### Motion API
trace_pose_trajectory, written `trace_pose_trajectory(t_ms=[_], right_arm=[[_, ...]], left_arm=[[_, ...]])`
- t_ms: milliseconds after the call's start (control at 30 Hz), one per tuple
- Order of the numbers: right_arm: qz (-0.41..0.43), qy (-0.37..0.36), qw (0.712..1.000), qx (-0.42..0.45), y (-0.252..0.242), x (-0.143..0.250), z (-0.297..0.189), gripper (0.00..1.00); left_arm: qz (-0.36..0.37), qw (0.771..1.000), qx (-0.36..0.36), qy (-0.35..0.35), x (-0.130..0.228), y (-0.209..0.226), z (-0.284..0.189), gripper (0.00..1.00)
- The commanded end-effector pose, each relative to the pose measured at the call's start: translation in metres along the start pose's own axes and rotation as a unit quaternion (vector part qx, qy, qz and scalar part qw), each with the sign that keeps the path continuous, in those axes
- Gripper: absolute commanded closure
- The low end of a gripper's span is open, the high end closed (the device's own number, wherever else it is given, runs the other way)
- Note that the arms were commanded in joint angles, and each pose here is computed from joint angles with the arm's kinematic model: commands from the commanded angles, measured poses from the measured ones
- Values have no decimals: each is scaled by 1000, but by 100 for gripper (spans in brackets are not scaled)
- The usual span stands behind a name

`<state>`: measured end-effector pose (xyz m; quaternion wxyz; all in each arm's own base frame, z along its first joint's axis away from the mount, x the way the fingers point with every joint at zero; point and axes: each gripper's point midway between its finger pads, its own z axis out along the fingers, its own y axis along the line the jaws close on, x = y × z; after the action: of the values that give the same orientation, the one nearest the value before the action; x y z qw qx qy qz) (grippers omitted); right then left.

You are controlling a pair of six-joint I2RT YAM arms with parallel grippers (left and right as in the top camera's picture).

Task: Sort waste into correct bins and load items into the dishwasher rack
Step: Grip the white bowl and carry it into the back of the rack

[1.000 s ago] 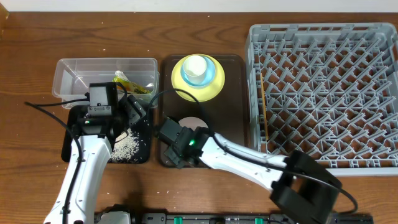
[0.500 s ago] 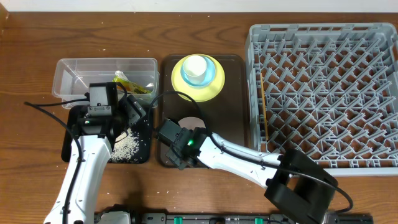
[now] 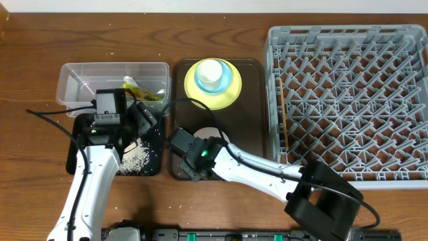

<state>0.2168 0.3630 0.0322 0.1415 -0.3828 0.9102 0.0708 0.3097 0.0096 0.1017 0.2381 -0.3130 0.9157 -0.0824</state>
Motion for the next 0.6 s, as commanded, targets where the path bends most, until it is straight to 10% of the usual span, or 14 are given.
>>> trace_pose_trajectory(t_ms=[0,567], right_arm=[[11,-15,1000,-19,-2,-21,-19,99],[136,-182,936,-270,-158,-105,-140,99]], left_arm=[[-4,1000,-5,-5,-1,3,-1,13],[-4,1000,-5,-5,-1,3,-1,13]])
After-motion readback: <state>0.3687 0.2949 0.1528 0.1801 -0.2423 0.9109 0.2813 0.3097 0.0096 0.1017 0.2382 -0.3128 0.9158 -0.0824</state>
